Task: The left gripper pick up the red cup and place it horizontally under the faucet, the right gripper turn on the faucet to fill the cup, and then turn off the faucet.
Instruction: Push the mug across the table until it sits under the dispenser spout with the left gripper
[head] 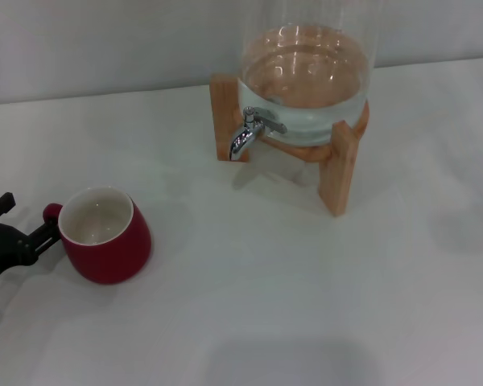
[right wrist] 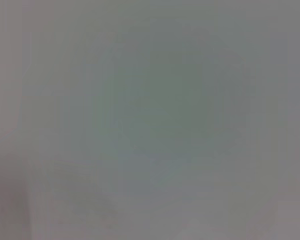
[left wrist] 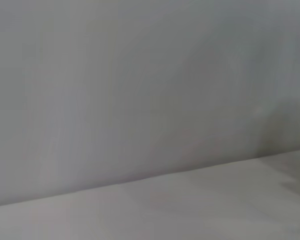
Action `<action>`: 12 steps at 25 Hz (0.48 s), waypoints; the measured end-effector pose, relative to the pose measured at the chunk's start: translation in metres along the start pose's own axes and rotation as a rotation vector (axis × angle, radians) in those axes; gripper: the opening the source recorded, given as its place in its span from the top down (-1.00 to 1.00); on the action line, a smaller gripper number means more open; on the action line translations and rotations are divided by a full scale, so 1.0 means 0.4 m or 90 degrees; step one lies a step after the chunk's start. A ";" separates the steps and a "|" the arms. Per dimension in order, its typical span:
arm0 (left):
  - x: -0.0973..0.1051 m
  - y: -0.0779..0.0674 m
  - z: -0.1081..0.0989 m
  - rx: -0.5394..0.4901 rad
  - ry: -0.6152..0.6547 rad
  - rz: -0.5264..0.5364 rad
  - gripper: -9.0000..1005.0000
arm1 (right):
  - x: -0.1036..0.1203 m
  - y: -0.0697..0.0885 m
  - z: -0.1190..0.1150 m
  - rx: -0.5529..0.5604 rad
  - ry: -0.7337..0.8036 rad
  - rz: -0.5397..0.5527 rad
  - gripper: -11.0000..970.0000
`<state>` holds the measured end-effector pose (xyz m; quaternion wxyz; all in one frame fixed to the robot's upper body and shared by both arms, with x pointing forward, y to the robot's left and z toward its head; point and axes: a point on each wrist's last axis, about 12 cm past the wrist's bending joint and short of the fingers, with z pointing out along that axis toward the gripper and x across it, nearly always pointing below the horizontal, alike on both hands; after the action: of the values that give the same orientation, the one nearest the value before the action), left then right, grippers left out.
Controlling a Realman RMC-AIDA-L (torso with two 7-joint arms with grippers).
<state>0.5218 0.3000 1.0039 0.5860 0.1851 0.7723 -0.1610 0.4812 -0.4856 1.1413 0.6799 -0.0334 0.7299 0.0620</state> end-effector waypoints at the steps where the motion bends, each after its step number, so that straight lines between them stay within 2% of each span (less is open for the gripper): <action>1: 0.000 0.000 0.001 0.000 0.000 0.000 -0.77 | 0.000 0.000 0.000 0.000 0.000 0.000 -0.49; 12: 0.000 -0.003 0.002 0.003 0.001 -0.001 -0.77 | 0.000 -0.001 -0.004 0.003 -0.004 0.002 -0.49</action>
<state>0.5221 0.2986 1.0036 0.5848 0.1857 0.7726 -0.1630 0.4798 -0.4863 1.1413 0.6824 -0.0306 0.7278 0.0615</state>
